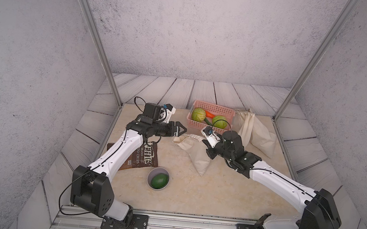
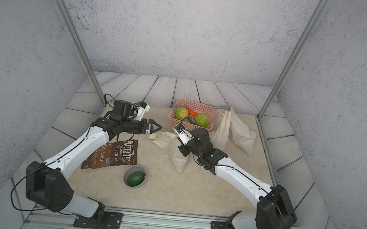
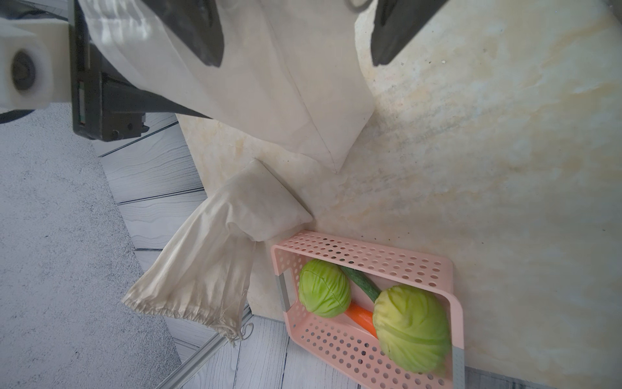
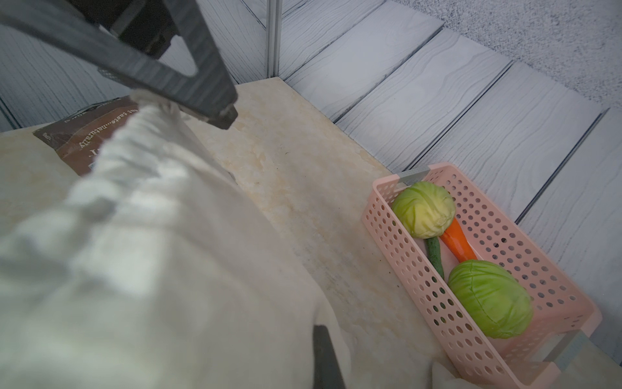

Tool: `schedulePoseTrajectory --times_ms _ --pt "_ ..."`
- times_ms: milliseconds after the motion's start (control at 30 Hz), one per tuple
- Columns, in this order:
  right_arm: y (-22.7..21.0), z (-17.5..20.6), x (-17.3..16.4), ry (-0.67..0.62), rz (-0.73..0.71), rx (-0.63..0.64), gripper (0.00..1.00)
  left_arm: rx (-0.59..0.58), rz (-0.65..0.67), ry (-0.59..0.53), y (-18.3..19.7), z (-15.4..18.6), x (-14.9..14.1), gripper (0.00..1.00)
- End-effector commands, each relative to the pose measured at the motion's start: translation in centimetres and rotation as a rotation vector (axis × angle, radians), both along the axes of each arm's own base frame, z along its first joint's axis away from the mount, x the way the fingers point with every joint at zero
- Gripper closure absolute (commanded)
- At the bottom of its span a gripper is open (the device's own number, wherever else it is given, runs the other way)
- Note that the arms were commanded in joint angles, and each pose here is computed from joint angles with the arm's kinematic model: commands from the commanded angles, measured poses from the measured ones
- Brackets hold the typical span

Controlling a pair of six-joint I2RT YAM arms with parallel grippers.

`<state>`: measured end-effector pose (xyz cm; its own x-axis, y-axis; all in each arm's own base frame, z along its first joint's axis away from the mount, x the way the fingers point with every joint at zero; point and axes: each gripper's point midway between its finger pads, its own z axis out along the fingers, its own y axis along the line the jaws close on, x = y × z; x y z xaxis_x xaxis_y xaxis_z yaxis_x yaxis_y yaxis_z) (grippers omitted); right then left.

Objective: Close the soil bag
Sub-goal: Frap the soil bag at the center of the board.

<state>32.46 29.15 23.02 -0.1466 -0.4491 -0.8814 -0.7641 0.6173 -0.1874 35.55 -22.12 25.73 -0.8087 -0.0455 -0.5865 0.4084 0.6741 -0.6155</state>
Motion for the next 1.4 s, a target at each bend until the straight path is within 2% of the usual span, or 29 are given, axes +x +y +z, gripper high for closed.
schedulePoseTrajectory --times_ms 0,267,400,900,1133,1367 --pt "-0.4 1.6 0.1 -0.046 -0.016 0.028 1.00 -0.002 -0.009 0.012 0.5 0.6 -1.5 0.25" --pt "-0.4 1.4 0.2 -0.043 -0.022 0.027 1.00 0.033 0.007 0.053 1.3 -0.5 -2.7 0.26" --pt "-0.4 1.4 0.4 -0.044 -0.027 0.025 1.00 0.042 0.001 0.073 1.4 -0.8 -3.1 0.33" --pt "-0.5 1.1 0.7 -0.039 -0.044 0.018 1.00 0.040 -0.024 0.091 1.7 -0.4 -5.7 0.33" --pt "-0.4 0.9 0.7 -0.037 -0.041 0.016 1.00 0.121 0.006 -0.006 3.0 1.0 -6.6 0.33" --pt "-0.4 0.8 0.8 -0.032 -0.043 0.016 1.00 0.116 -0.084 0.022 0.5 0.1 -7.2 0.38"
